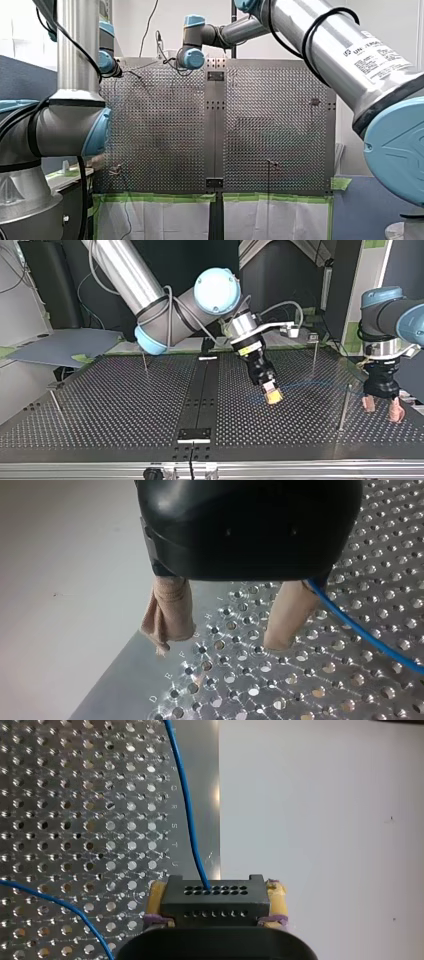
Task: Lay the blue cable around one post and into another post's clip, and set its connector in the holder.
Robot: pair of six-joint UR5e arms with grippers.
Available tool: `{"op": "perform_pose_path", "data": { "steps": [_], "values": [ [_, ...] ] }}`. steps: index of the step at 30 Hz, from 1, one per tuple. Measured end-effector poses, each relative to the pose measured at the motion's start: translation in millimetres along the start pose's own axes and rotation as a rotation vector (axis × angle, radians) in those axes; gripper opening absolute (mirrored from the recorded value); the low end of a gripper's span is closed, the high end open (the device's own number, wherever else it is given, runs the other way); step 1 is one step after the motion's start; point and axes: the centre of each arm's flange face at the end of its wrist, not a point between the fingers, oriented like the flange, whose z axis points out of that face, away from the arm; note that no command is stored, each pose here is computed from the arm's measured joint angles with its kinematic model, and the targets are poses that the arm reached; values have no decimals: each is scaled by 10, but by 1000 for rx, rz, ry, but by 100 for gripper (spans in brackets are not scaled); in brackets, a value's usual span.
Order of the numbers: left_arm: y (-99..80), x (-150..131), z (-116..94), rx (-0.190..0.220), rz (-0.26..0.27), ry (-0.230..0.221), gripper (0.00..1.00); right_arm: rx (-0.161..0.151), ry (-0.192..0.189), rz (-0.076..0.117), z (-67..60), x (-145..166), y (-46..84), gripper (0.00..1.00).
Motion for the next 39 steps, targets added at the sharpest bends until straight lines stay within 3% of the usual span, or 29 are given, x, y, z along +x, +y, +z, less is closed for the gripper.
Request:
{"op": "perform_pose_path", "data": {
  "steps": [10,15,22,30,39],
  "values": [
    [-19,29,3,9,1,9,100,-25,-4,14,37,-22,171,0],
    [8,131,40,4,9,29,100,-47,-10,28,58,-43,304,0],
    [64,263,93,-4,23,51,100,-85,-29,33,76,-95,508,0],
    [64,313,105,7,3,46,100,-167,-92,57,55,-240,833,0],
    [43,387,114,11,-8,58,100,-272,-209,55,-94,-584,1158,0]
  ]
}}
